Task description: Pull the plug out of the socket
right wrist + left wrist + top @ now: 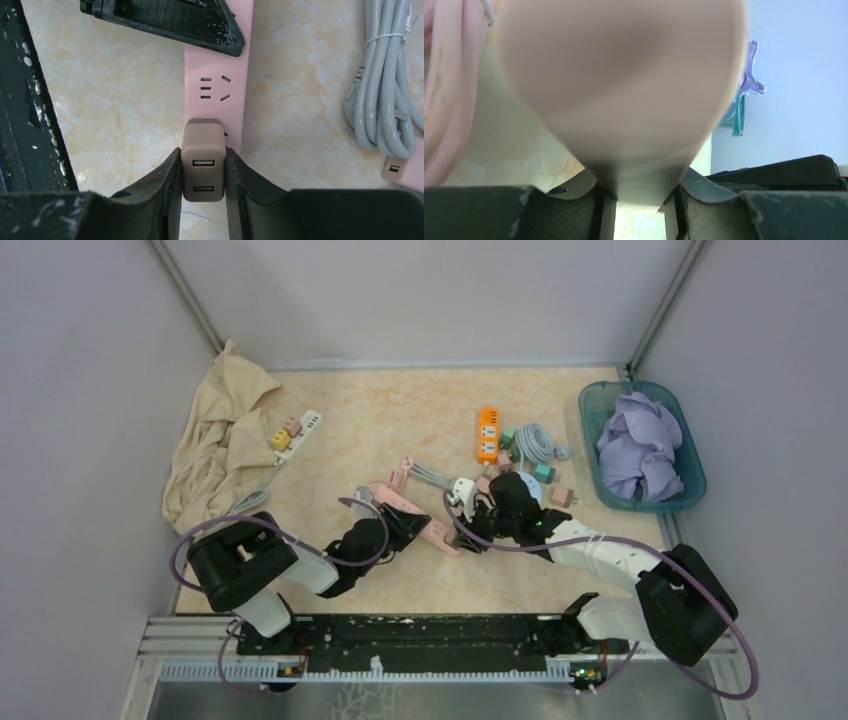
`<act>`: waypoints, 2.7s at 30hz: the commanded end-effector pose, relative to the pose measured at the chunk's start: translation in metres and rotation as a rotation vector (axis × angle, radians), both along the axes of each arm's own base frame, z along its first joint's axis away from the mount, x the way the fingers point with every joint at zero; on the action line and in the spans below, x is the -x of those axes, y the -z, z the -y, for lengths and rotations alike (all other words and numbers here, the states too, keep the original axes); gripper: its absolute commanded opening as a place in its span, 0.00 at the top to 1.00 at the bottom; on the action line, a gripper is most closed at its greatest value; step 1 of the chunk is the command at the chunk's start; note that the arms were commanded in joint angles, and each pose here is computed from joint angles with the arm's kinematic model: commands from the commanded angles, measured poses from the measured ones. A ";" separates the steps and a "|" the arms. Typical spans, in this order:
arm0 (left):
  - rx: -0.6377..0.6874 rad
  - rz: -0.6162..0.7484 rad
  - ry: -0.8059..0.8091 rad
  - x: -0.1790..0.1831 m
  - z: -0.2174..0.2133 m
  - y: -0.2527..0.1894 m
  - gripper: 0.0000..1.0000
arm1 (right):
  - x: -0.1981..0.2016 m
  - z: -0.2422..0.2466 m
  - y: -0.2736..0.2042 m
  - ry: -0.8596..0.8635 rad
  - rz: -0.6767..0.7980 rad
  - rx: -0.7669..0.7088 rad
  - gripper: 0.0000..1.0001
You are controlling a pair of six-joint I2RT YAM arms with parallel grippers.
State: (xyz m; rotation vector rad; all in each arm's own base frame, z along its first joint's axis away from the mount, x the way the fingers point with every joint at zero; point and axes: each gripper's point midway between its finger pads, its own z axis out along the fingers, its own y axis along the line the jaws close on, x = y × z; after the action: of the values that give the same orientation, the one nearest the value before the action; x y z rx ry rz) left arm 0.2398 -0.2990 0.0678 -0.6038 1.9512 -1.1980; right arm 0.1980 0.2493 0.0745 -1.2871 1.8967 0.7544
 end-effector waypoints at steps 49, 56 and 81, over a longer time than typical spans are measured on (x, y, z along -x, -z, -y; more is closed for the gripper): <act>-0.165 0.048 0.054 -0.006 -0.007 0.024 1.00 | -0.042 -0.002 -0.066 0.068 0.023 -0.175 1.00; -0.171 -0.008 -0.026 -0.014 -0.030 0.028 1.00 | -0.041 0.000 -0.059 0.085 0.034 -0.173 1.00; -0.173 -0.011 0.100 -0.010 -0.003 0.032 1.00 | -0.058 -0.010 -0.064 0.227 0.066 -0.134 1.00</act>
State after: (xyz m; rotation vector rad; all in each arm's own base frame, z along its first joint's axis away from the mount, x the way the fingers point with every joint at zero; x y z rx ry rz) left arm 0.2676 -0.3071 0.0711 -0.4953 1.9655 -1.1718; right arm 0.2201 0.2448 0.0778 -1.0359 2.0670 0.6519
